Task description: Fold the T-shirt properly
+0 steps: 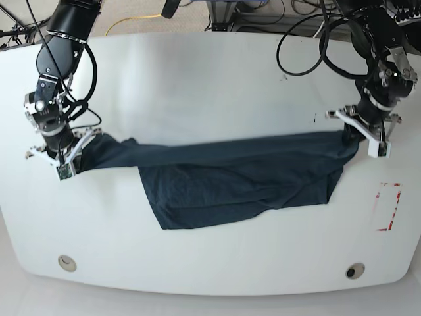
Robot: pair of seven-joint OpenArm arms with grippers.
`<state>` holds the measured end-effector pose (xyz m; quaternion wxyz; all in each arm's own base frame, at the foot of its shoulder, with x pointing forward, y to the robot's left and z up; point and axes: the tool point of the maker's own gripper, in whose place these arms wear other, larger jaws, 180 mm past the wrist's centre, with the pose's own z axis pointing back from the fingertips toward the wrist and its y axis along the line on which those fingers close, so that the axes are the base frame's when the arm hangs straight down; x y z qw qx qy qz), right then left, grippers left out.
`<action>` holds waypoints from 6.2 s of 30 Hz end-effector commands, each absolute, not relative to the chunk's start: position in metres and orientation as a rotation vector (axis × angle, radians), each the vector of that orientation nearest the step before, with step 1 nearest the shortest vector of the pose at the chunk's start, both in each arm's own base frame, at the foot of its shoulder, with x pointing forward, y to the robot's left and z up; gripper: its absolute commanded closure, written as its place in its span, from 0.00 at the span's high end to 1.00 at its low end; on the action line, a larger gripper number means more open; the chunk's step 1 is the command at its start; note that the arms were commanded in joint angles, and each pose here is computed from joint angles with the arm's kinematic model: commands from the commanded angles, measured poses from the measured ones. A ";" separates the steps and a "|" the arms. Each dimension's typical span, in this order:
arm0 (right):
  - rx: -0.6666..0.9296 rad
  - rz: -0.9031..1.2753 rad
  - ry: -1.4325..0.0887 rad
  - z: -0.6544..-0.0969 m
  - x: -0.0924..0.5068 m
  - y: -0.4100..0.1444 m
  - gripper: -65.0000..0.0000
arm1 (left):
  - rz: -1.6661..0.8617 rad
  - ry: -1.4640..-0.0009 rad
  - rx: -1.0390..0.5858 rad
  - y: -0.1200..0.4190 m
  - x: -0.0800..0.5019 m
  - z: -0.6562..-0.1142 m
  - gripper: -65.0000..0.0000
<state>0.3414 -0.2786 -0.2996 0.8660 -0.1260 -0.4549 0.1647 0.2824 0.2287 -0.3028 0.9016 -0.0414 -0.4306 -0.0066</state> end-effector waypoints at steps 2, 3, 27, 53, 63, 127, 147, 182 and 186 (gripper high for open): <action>-0.271 0.313 -0.957 -0.303 0.328 -0.284 0.00 | -0.029 -0.873 -0.070 0.235 0.269 -0.306 0.00; -0.262 0.300 -0.942 -0.310 0.322 -0.284 0.00 | -0.026 -0.851 -0.068 0.236 0.262 -0.312 0.00; -0.184 0.142 -0.724 -0.387 0.225 -0.282 0.00 | -0.028 -0.618 -0.046 0.243 0.185 -0.361 0.00; 0.049 0.318 -0.913 -0.342 0.263 -0.176 0.78 | -0.006 -0.736 0.003 0.265 0.220 -0.332 0.53; 0.238 0.537 -0.936 -0.340 0.283 -0.079 0.77 | 0.001 -0.792 0.042 0.280 0.236 -0.314 0.53; 0.370 0.707 -0.765 -0.395 0.321 -0.010 0.55 | 0.001 -0.828 0.047 0.281 0.248 -0.306 0.53; 0.405 0.755 -0.775 -0.390 0.313 0.008 0.55 | 0.011 -0.814 0.044 0.284 0.247 -0.311 0.53; 0.322 0.704 -0.754 -0.400 0.317 -0.023 0.55 | -0.012 -0.806 0.024 0.274 0.249 -0.315 0.53; 0.333 0.727 -0.756 -0.398 0.311 -0.014 0.55 | -0.012 -0.820 0.024 0.274 0.253 -0.311 0.53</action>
